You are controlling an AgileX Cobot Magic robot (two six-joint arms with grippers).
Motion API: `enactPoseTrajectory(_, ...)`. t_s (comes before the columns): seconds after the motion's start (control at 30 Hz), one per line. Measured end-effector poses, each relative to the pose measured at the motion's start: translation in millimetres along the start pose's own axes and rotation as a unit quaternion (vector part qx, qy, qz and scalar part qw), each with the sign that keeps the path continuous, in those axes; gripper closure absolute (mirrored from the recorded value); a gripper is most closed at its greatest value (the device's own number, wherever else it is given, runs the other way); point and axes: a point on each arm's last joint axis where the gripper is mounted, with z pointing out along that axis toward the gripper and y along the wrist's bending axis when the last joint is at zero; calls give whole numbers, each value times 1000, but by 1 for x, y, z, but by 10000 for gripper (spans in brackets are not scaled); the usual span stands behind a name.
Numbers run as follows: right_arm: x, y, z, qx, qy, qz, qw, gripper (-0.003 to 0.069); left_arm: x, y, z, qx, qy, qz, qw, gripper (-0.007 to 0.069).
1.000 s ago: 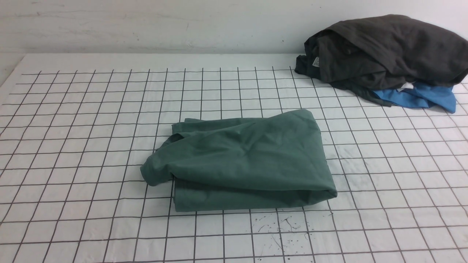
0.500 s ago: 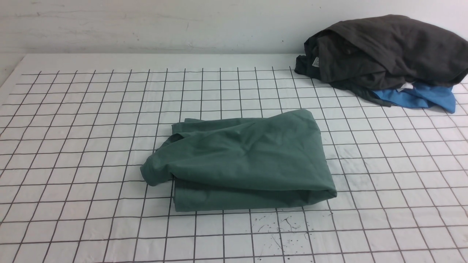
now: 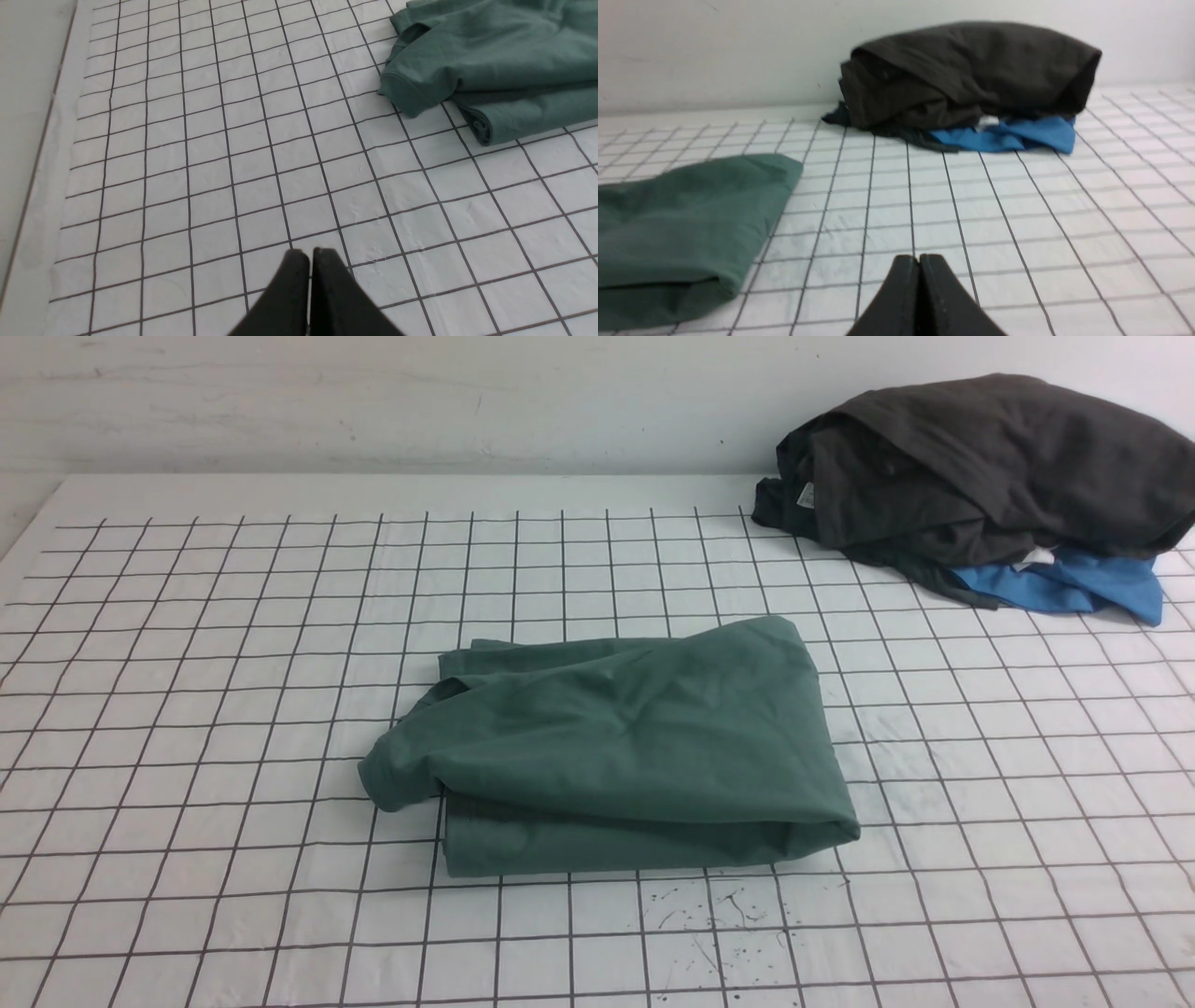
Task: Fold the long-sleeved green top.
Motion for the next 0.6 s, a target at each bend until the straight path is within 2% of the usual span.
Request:
enactPoseTrajectory(0.13,15,-2,4,6,20,17,1000,673,0,0,0,0,0,0,1000,633)
enactPoseTrajectory(0.43,15,-4,4,28,14,38,999,673,0,0,0,0,1,0,1000,633)
enactPoseTrajectory(0.6,15,-3,4,20,14,72,997,673,0,0,0,0,2,0,1000,633)
